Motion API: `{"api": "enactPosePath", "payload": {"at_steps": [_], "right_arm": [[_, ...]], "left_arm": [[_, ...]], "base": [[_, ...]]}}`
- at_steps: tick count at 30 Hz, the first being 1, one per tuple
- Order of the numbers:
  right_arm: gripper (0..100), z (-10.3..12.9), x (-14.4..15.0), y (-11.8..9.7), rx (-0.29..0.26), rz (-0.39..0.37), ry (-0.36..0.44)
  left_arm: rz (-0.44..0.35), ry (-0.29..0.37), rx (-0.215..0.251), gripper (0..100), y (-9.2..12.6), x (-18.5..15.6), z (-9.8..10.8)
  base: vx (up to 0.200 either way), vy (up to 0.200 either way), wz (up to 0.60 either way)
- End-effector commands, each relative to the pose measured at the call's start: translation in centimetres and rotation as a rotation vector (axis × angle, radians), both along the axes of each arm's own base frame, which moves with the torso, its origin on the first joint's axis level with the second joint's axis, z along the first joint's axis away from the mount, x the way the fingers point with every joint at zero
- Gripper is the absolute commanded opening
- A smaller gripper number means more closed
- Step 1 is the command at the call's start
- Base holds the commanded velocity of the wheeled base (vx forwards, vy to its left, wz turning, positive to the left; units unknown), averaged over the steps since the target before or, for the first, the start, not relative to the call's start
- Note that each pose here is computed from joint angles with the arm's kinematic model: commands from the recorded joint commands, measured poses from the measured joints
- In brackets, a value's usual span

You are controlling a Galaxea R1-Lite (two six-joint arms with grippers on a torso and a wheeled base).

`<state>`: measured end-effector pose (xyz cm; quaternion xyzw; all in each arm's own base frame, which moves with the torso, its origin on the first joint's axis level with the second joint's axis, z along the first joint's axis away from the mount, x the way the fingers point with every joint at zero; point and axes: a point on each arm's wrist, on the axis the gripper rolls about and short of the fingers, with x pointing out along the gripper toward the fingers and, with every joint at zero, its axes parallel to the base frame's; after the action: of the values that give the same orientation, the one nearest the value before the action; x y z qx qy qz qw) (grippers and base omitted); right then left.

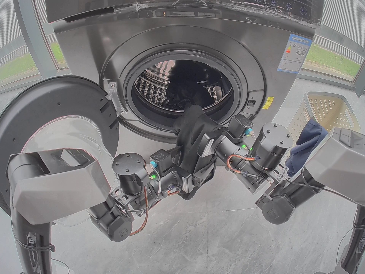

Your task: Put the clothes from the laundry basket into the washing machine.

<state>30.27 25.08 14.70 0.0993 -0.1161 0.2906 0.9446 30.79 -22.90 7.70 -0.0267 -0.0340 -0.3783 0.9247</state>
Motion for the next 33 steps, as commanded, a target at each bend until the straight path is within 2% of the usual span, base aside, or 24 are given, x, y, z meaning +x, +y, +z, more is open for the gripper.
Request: {"api": "enactPosePath", "payload": {"at_steps": [1, 9, 21, 24, 29, 30, 33], "right_arm": [[0, 0.3, -1.0, 0.0, -0.002, 0.015, 0.005], [0, 0.7, -2.1, -0.5, -0.004, 0.027, 0.014], [0, 0.2, -4.0, 0.6, -0.017, 0.082, 0.037], [0, 0.3, -4.1, 0.6, -0.008, 0.061, 0.044], [0, 0.5, -4.5, 0.7, -0.002, 0.069, 0.045], [0, 0.5, -4.5, 0.7, -0.002, 0.069, 0.045], [0, 0.5, -4.5, 0.6, 0.000, 0.068, 0.046]], "left_arm": [[0.027, 0.019, 0.013, 100, -0.3, 1.3, -1.8], [0.069, 0.003, -0.002, 100, -0.4, 2.7, -2.2], [0.083, -0.010, -0.011, 100, -1.1, 3.7, -2.8], [0.085, -0.013, -0.015, 100, -1.1, 3.9, -2.8], [0.102, -0.018, -0.019, 100, -1.2, 3.9, -2.7], [0.103, -0.017, -0.019, 0, -1.2, 3.9, -2.7], [0.104, -0.020, -0.027, 0, -1.2, 4.0, -2.6]], "base": [[0.000, 0.000, 0.00], [0.000, 0.000, 0.00], [0.000, 0.000, 0.00], [0.000, 0.000, 0.00], [0.000, 0.000, 0.00], [0.000, 0.000, 0.00], [0.000, 0.000, 0.00]]}}
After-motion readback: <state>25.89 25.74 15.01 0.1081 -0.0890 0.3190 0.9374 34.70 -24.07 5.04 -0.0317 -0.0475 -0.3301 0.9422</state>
